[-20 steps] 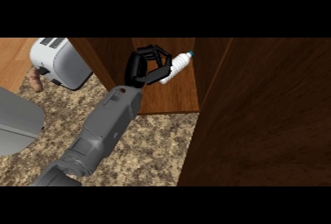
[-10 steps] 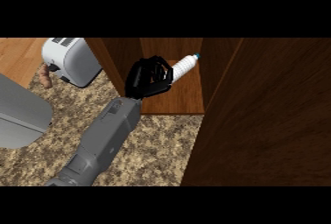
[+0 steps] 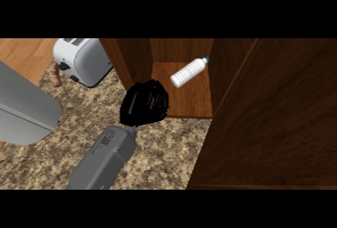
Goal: Pick up the bottled water, place it into the cabinet and close the cabinet
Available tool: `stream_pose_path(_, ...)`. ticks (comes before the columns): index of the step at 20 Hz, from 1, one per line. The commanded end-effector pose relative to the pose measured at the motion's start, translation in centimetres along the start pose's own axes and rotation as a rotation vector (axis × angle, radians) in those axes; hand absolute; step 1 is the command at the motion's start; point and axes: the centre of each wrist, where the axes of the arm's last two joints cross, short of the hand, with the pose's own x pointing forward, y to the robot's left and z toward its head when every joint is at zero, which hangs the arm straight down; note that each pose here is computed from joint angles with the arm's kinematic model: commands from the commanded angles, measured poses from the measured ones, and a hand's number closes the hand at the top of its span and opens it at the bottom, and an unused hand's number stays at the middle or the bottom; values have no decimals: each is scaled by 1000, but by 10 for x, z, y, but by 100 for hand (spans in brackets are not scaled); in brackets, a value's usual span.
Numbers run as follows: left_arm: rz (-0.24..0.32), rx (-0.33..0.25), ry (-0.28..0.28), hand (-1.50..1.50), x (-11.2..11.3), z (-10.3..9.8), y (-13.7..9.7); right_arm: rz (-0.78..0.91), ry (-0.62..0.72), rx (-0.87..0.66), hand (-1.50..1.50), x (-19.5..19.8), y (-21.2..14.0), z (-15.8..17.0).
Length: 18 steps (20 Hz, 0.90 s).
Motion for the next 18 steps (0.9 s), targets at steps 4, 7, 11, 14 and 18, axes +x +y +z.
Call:
stream_pose_path(4, 34, 68, -5, 150, 25, 82, 31, -54, 11, 203, 150, 21, 9, 9)
stream_pose_path(7, 18, 94, -9, 150, 44, 106, 37, -71, 10, 316, 150, 33, 12, 13)
stream_pose_path(11, -19, 113, -43, 150, 67, 135, 31, -96, 1, 350, 150, 34, 18, 1)
stream_pose_path(14, 2, 129, -44, 150, 91, 162, 42, -91, 4, 352, 150, 35, 24, -4)
stream_pose_path(18, -22, 154, -57, 150, 117, 198, 60, -102, -21, 330, 150, 30, 38, -20)
